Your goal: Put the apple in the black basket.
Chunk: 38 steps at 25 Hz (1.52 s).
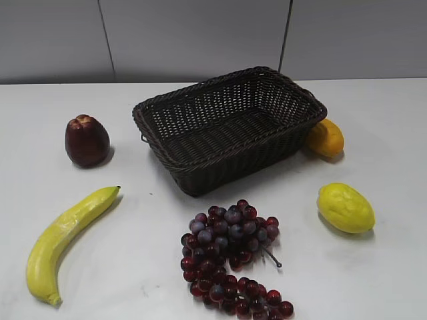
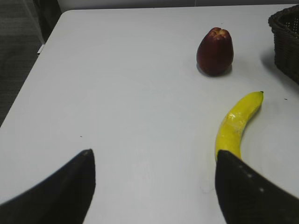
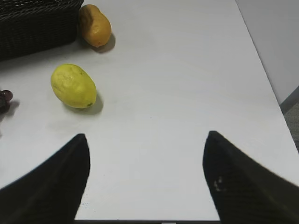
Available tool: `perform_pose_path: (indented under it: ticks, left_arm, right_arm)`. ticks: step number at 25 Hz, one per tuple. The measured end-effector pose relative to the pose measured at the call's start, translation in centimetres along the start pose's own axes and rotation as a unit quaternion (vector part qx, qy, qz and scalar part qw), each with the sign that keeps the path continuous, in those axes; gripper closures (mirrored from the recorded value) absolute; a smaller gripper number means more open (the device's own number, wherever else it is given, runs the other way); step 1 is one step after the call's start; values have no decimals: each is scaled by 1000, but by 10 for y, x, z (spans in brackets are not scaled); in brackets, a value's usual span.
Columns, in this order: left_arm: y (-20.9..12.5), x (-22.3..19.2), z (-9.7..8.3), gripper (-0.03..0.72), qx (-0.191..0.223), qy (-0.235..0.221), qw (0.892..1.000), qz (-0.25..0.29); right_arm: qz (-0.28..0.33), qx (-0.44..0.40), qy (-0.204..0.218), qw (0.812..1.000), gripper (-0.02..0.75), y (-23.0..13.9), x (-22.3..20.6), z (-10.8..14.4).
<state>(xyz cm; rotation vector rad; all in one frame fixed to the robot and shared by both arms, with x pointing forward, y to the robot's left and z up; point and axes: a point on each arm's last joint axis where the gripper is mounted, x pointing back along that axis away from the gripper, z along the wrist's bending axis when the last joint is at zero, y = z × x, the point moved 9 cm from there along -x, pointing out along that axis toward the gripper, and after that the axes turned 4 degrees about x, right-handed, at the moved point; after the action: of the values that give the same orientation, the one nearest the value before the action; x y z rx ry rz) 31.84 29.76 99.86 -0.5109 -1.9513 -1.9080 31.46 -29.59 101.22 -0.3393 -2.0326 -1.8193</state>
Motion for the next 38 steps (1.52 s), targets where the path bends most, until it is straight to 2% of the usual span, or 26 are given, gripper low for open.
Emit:
perform_pose_path:
  ticks: [17, 24, 29, 38]
  left_arm:
    - [5, 2, -4, 109, 6, -10, 1000, -12]
    - [40, 12, -4, 109, 7, -11, 999, -52]
    - [73, 4, -4, 109, 10, -10, 997, -72]
    - [122, -33, -2, 109, 17, -9, 998, -61]
  right_arm:
    - [0, 0, 0, 1000, 165, 0, 0, 0]
    - [0, 0, 0, 1000, 165, 0, 0, 0]
    - [0, 0, 0, 1000, 165, 0, 0, 0]
    - [0, 0, 0, 1000, 165, 0, 0, 0]
